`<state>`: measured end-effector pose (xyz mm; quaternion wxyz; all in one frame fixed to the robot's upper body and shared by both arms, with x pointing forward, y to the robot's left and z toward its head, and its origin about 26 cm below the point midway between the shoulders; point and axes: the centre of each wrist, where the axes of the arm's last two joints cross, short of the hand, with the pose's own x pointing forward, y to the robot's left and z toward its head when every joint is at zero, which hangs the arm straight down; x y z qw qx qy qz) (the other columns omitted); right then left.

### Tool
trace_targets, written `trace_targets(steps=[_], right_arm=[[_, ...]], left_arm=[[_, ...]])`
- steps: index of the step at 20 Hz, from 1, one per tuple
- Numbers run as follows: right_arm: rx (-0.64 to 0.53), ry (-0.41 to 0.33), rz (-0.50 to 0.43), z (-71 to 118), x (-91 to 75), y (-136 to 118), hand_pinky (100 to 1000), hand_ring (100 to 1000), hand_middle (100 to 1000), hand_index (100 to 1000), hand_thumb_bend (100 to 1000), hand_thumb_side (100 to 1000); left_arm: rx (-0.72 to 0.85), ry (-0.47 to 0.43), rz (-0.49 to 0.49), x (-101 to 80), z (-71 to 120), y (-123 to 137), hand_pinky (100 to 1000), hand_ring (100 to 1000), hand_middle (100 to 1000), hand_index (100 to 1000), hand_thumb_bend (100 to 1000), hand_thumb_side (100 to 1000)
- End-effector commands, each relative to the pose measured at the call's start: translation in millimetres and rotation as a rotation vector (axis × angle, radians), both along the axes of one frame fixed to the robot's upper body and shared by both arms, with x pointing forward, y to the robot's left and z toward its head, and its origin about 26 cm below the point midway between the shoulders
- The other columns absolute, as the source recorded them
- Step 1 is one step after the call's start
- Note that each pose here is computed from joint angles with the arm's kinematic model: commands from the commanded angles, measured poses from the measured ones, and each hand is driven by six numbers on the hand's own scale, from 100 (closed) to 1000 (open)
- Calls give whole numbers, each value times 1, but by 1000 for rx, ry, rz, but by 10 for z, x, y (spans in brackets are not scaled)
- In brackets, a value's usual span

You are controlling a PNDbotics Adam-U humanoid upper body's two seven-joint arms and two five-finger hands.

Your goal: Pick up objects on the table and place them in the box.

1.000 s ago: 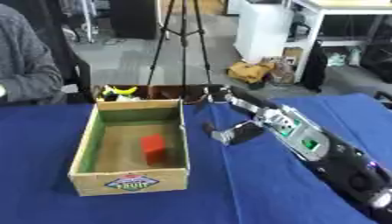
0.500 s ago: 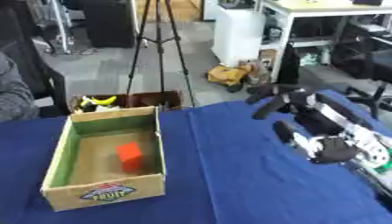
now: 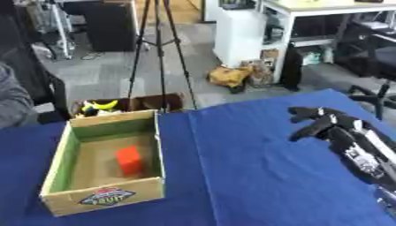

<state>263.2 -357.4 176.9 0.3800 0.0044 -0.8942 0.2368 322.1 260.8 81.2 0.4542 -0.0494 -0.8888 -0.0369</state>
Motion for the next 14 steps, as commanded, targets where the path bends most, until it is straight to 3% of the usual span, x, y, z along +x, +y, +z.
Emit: trace_targets(steps=[1,7,14], right_arm=[[21,-2,-10,19,-29,20,615,928,704,627,100,764],[67,58,-41,-109,-42,84,562,896,663,584,100,820],[113,124,-71,-201,-44,156,521,863,607,521,100,760]], left_arm=[[10,-10,21,-3,44,61,559,634,576,661,155,998],[-1,6,19,-24,5,31,552,631,573,658,120,980],[-1,27,12,-56,-53,22,550,632,575,658,100,943]])
